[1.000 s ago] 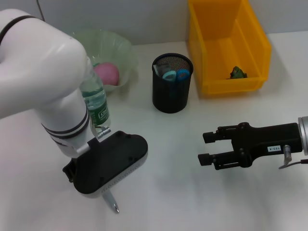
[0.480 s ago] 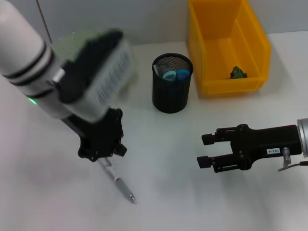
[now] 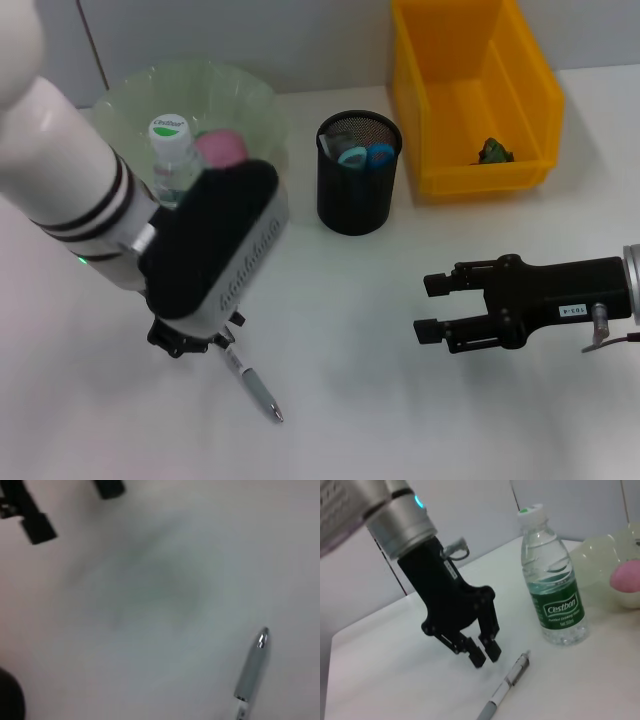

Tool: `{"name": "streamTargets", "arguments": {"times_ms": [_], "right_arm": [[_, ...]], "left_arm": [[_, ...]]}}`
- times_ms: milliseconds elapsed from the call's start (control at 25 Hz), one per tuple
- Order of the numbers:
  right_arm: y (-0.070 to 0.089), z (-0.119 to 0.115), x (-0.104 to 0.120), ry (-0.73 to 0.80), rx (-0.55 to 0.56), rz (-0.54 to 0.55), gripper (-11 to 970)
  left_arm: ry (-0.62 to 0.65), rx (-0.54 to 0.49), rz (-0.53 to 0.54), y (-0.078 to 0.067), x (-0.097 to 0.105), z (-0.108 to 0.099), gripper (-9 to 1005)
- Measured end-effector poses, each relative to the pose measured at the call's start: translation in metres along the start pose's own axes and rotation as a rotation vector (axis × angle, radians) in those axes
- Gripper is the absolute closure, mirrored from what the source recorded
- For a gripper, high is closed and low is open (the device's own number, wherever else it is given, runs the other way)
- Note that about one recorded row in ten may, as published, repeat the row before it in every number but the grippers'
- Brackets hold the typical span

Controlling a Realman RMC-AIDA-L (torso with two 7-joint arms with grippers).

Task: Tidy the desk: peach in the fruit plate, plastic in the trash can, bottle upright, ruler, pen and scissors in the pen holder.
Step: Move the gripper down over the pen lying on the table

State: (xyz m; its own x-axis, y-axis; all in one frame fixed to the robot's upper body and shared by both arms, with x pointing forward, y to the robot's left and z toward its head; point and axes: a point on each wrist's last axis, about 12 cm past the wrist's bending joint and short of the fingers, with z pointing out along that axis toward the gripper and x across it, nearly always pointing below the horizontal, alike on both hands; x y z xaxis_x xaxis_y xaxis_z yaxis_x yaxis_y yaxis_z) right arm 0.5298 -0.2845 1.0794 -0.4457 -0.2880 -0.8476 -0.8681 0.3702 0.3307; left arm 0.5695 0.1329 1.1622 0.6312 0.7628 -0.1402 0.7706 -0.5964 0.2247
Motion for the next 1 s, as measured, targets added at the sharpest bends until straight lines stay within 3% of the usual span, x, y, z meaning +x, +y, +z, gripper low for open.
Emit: {"name": "streamTargets", "arguments": {"times_ms": [80, 280, 320, 360, 800, 1000], "right_arm": [[0.0, 0.0, 0.0, -0.001, 0.002, 0.001, 266], [-0.001, 0.001, -0.002, -0.002, 0.003, 0.017, 268], [-0.001, 0.001, -0.003, -0.002, 0.003, 0.02, 269], [-0.001, 0.0, -0.003, -0.002, 0.004, 0.022, 269], [-0.003, 0.002, -0.002, -0.004, 0.021, 0.028, 275], [-0.003, 0.003, -0.001, -0.004, 0.02, 0.03, 278]], "left_arm": [[0.017, 0.003, 0.051, 0.001, -0.004, 0.004, 982], [0.045, 0.003, 0.154, 0.001, -0.008, 0.013, 761], [0.045, 0.003, 0.154, 0.001, -0.008, 0.013, 639], [0.086, 0.024, 0.227, 0.001, -0.01, 0.025, 516], [0.141, 0.086, 0.348, 0.003, -0.015, 0.04, 281], [0.145, 0.102, 0.369, 0.002, -0.018, 0.042, 262]]}}
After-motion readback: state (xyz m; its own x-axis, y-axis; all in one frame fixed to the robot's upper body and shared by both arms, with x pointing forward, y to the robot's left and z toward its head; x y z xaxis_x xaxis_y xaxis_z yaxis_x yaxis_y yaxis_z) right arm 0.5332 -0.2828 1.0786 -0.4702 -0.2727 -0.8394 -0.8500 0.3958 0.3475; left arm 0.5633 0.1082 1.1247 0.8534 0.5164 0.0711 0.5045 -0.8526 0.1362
